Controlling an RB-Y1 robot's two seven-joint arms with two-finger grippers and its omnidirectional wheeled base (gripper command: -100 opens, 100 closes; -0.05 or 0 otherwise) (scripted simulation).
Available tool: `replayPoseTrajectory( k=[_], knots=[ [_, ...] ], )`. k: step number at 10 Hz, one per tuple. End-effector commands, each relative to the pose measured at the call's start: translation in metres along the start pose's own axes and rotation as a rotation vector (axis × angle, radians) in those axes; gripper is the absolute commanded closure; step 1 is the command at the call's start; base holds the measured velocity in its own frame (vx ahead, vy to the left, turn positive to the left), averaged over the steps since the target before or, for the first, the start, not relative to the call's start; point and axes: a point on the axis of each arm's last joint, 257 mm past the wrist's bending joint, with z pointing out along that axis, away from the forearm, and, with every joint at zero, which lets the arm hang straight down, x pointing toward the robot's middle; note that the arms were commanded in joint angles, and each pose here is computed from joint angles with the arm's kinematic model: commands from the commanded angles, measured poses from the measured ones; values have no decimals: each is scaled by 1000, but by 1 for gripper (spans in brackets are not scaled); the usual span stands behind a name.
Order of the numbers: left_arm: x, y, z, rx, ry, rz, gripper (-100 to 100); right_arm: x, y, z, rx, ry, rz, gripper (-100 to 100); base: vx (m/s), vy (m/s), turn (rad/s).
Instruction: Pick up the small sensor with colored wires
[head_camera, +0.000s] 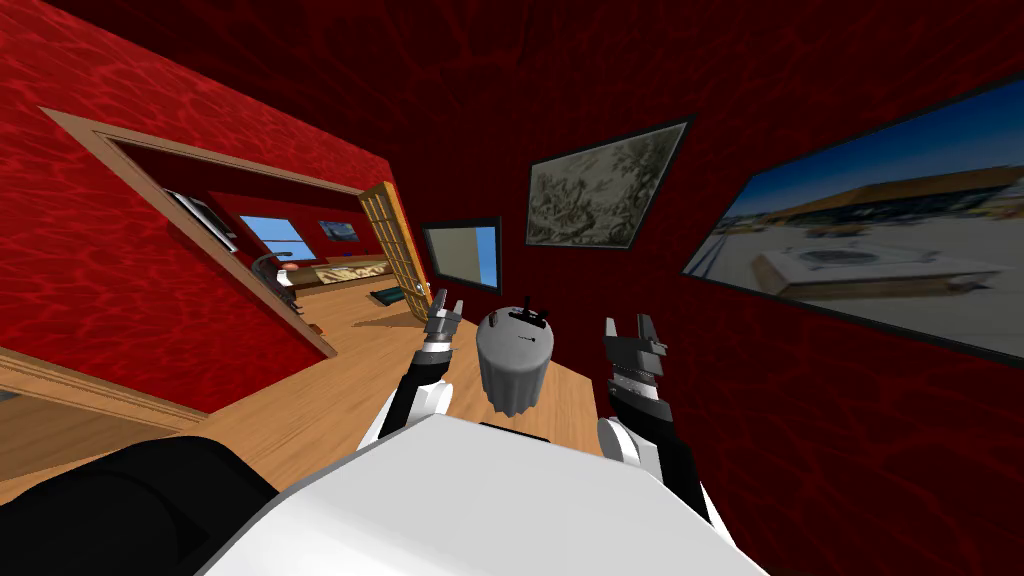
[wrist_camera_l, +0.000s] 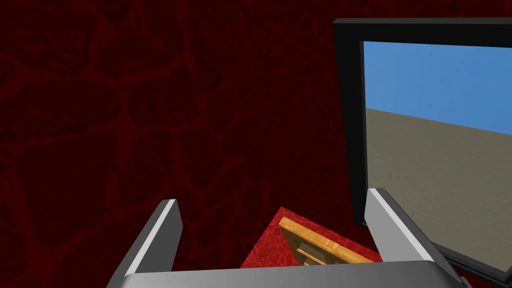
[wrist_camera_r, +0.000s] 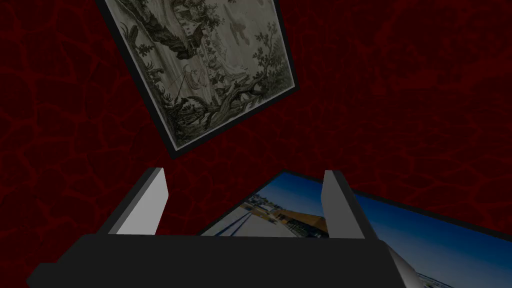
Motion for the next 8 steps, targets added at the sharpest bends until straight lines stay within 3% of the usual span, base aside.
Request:
replayPoseTrajectory(
  k=[1, 4, 8],
  knots=[
    [0, 0, 0, 0, 0, 0, 0, 4, -11, -2, 25, 35, -37, -100, -32, -4, 121],
    [0, 0, 0, 0, 0, 0, 0, 11, -38, -8, 83, 111, -122, -100, -75, -6, 151],
    [0, 0, 0, 0, 0, 0, 0, 20, -90, -23, 181, 256, -285, -100, -79, 4, 201]
  ],
)
